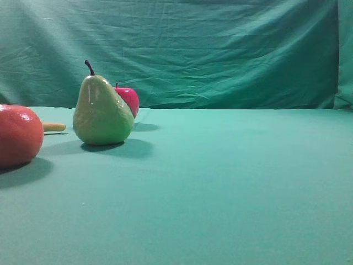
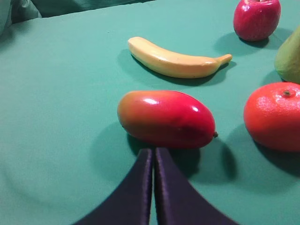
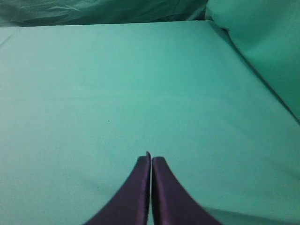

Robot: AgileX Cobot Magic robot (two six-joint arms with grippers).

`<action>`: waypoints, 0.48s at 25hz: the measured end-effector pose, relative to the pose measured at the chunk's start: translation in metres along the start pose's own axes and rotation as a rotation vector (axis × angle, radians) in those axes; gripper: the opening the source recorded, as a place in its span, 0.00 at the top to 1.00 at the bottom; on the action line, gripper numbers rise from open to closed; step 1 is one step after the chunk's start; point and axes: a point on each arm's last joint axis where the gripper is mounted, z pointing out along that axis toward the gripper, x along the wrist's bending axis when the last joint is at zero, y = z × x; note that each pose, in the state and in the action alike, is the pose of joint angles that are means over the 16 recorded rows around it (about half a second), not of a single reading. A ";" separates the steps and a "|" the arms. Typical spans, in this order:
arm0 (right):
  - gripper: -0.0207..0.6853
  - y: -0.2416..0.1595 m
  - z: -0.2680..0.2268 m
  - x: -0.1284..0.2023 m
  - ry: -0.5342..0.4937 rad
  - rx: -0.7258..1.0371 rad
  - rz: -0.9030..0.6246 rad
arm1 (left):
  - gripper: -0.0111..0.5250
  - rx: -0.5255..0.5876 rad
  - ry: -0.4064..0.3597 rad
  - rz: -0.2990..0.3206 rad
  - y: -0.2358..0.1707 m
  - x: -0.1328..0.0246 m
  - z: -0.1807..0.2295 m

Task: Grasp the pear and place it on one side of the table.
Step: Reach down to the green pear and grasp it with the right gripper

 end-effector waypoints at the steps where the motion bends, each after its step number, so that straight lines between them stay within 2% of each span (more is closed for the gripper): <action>1: 0.97 0.000 0.000 0.000 0.000 0.000 0.000 | 0.98 0.000 0.000 0.000 0.000 0.000 0.000; 12: 0.97 0.000 0.000 0.000 0.000 0.000 0.001 | 0.98 0.000 0.000 0.000 0.000 0.000 0.000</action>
